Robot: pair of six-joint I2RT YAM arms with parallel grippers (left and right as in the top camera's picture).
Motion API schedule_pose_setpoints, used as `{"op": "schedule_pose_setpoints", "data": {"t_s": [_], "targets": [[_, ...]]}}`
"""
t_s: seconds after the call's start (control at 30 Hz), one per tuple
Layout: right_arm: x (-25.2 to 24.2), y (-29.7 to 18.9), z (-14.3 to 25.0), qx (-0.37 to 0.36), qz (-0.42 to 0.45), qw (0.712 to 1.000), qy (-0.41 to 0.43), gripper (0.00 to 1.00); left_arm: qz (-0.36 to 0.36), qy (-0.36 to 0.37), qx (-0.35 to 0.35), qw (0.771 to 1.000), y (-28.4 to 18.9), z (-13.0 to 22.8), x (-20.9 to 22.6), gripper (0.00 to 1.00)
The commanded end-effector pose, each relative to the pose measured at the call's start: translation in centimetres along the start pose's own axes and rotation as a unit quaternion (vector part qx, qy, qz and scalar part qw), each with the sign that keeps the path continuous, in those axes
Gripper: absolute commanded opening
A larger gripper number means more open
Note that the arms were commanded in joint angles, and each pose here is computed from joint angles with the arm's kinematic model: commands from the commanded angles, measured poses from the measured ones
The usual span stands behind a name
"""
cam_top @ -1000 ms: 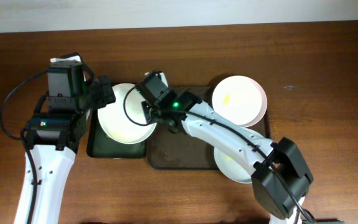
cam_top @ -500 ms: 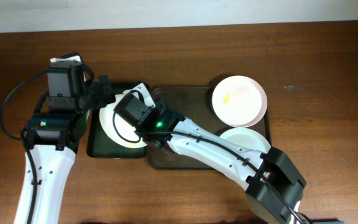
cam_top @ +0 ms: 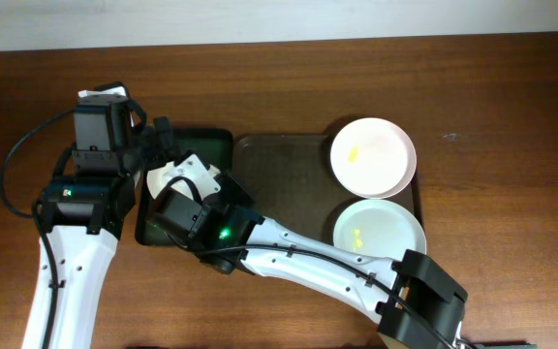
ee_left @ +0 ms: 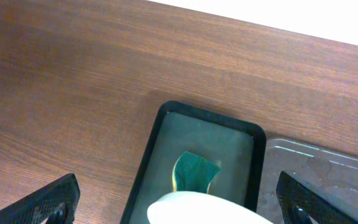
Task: Clean dirty plates on tray and stack at the side
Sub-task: 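Lift the cleaned plate with the right gripper and carry it rightward, then set the plate down on the table right of the trays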
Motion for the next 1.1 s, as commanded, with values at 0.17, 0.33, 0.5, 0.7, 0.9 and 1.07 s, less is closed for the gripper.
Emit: {"op": "schedule_pose_setpoints", "data": {"t_s": [0.17,0.33,0.5,0.7,0.9,1.07], "targets": [[-3.5,-3.3,-3.2,-0.05,0.019,0.998,0.035,0.04,-0.007,0.0,-0.003,1.0,0.1,-0.1,0.3,0.99],[-4.9,-3.6,-3.2,-0.052,0.055,0.995,0.066,0.04,-0.007,0.0,-0.003,1.0,0.1,-0.1,0.3,1.0],[-3.9,-3.5,-3.0,-0.047,0.022,0.996,0.076,0.04,-0.007,0.0,-0.003,1.0,0.1,-0.1,0.3,0.99],[-1.7,-2.2,-2.7,-0.023,-0.127,0.981,0.146,0.04,-0.007,0.0,-0.003,1.0,0.1,-0.1,0.3,1.0],[-3.6,-0.6,-0.9,0.031,-0.311,0.927,0.208,0.04,-0.007,0.0,-0.003,1.0,0.1,-0.1,0.3,1.0],[-11.7,1.8,4.7,0.108,-0.372,0.865,0.319,0.04,-0.007,0.0,-0.003,1.0,0.1,-0.1,0.3,1.0]]}}
Point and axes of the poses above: each gripper's point midway between its finger pads, its own y axis out along the fingers, its own x axis along the line the jaws close on, z = x × y, the point moved 1 cm from there along -y, back along the fingers, and after that the axes turned 10 degrees about -y, right-handed, at the moved point
